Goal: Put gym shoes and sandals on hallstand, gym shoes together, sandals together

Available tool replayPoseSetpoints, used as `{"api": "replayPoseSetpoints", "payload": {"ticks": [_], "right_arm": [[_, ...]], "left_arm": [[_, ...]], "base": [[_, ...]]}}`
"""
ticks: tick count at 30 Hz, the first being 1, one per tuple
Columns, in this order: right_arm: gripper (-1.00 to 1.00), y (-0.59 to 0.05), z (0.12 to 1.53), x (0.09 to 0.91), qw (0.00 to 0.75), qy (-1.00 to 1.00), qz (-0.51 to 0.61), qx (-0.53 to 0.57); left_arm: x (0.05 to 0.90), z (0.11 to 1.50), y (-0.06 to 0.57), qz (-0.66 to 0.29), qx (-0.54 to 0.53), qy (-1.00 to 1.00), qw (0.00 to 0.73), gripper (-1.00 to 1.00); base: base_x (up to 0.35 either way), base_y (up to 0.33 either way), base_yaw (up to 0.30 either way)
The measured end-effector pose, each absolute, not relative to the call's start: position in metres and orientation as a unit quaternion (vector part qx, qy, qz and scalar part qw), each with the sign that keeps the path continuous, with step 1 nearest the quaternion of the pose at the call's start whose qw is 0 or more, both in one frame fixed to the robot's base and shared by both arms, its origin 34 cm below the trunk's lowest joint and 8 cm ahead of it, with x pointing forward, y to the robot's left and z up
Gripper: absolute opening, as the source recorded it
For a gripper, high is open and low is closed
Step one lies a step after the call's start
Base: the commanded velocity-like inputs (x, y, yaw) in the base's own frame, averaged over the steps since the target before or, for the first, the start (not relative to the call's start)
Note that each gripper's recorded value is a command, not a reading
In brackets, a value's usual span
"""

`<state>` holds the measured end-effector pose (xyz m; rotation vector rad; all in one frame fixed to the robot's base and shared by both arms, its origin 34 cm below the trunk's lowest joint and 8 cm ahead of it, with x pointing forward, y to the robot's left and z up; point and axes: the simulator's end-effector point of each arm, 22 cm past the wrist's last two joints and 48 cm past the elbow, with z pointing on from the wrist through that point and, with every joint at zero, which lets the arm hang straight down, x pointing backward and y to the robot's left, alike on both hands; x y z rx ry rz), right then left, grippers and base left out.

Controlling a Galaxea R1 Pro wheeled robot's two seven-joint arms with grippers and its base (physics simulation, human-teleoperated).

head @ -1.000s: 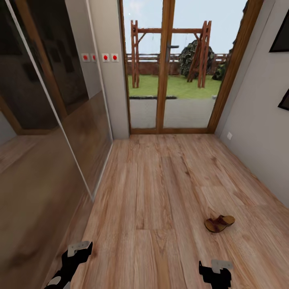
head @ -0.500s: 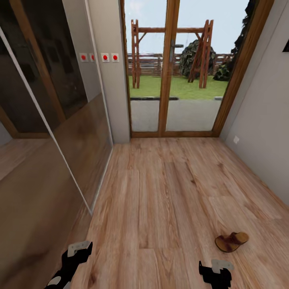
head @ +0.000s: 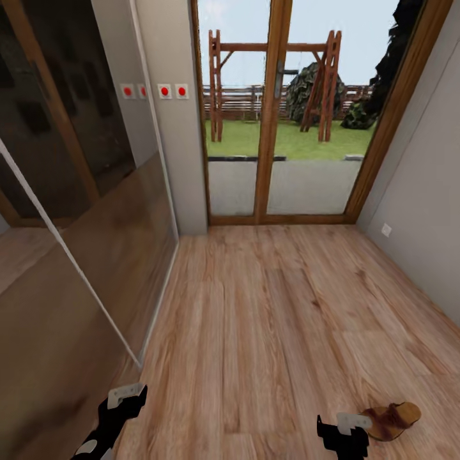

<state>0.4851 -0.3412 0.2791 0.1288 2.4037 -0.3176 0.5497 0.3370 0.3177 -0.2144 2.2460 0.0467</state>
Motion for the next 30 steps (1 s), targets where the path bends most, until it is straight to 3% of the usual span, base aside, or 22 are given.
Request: {"api": "replayPoseSetpoints", "payload": {"ticks": [18,30], "right_arm": [[1.00,-0.3413,0.2809,0.4866,0.352,0.927,-0.123,0.050],[1.00,-0.3412,0.2831,0.4887,0.354,0.926,-0.122,0.050]], "left_arm": [[0.5515,0.3202,0.3369,0.018,-0.086,0.898,0.431,1.00],[0.5541,0.3233,0.3374,0.018,-0.086,0.896,0.435,1.00]], "base": [[0.325,0.000,-0.248],[0.053,0.000,-0.259]]}}
